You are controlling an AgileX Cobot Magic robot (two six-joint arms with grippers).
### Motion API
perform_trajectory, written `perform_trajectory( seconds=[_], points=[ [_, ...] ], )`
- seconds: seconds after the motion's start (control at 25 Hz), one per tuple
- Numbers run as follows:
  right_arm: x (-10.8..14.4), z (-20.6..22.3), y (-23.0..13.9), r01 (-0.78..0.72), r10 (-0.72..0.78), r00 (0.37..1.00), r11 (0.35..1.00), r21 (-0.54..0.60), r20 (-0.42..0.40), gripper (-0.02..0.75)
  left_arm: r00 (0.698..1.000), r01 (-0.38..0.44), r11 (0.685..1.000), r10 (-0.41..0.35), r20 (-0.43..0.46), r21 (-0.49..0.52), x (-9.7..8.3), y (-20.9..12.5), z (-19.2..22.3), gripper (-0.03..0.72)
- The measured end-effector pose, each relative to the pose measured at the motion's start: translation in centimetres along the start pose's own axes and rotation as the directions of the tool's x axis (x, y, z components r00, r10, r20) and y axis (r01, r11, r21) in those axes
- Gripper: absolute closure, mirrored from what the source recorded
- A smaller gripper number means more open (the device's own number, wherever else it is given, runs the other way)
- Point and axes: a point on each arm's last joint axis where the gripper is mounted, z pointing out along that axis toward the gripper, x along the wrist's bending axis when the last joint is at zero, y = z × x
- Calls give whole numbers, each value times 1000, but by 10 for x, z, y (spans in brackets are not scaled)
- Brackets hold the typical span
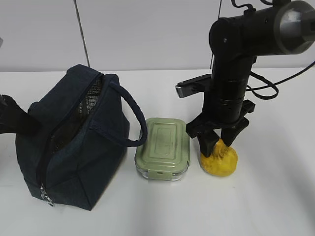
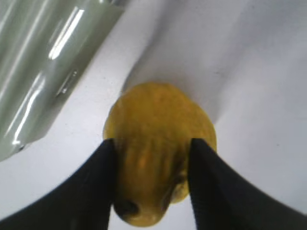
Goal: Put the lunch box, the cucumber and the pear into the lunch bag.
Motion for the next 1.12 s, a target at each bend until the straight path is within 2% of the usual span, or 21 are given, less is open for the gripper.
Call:
perform_trajectory(
  seconds=[0.08, 0.12, 0.2, 0.44, 0.56, 0.68, 0.84, 0.88, 1.0, 1.12],
  points=[
    [-2, -1, 0, 8, -8, 1000, 1000, -3, 19, 472, 1000, 0, 1000, 0, 1, 1, 0, 0, 0, 687],
    [-2, -2, 0, 8, -8, 1000, 1000, -5, 19, 524, 1000, 0, 1000, 0, 1, 1, 0, 0, 0, 687],
    [-2, -3, 0, 9, -9, 1000, 1000, -7, 21, 561, 1000, 0, 1000, 0, 1, 1, 0, 0, 0, 687],
    [0, -36, -7, 11, -9, 1000, 996, -84, 27, 574, 1000, -3, 1000, 3, -2, 3, 0, 0, 0, 687],
    [3, -73, -8, 8, -5, 1000, 982, -190, 18, 575, 1000, -4, 1000, 4, -3, 3, 0, 0, 0, 687],
    [12, -115, -7, 12, -26, 999, 949, -316, -41, 577, 1000, -4, 1000, 4, -3, 3, 0, 0, 0, 687],
    [42, -159, -1, 73, -195, 960, 866, -495, -201, 577, 1000, -4, 1000, 4, -3, 3, 0, 0, 0, 687],
    [52, -166, 1, 101, -254, 942, 837, -538, -219, 577, 1000, -4, 1000, 4, -3, 3, 0, 0, 0, 687],
    [89, -180, 7, 150, -403, 882, 732, -664, -245, 577, 1000, -4, 1000, 4, -3, 3, 0, 0, 0, 687],
    [114, -178, 15, 176, -478, 848, 663, -728, -230, 577, 1000, -4, 1000, 4, -3, 3, 0, 0, 0, 687]
  ],
)
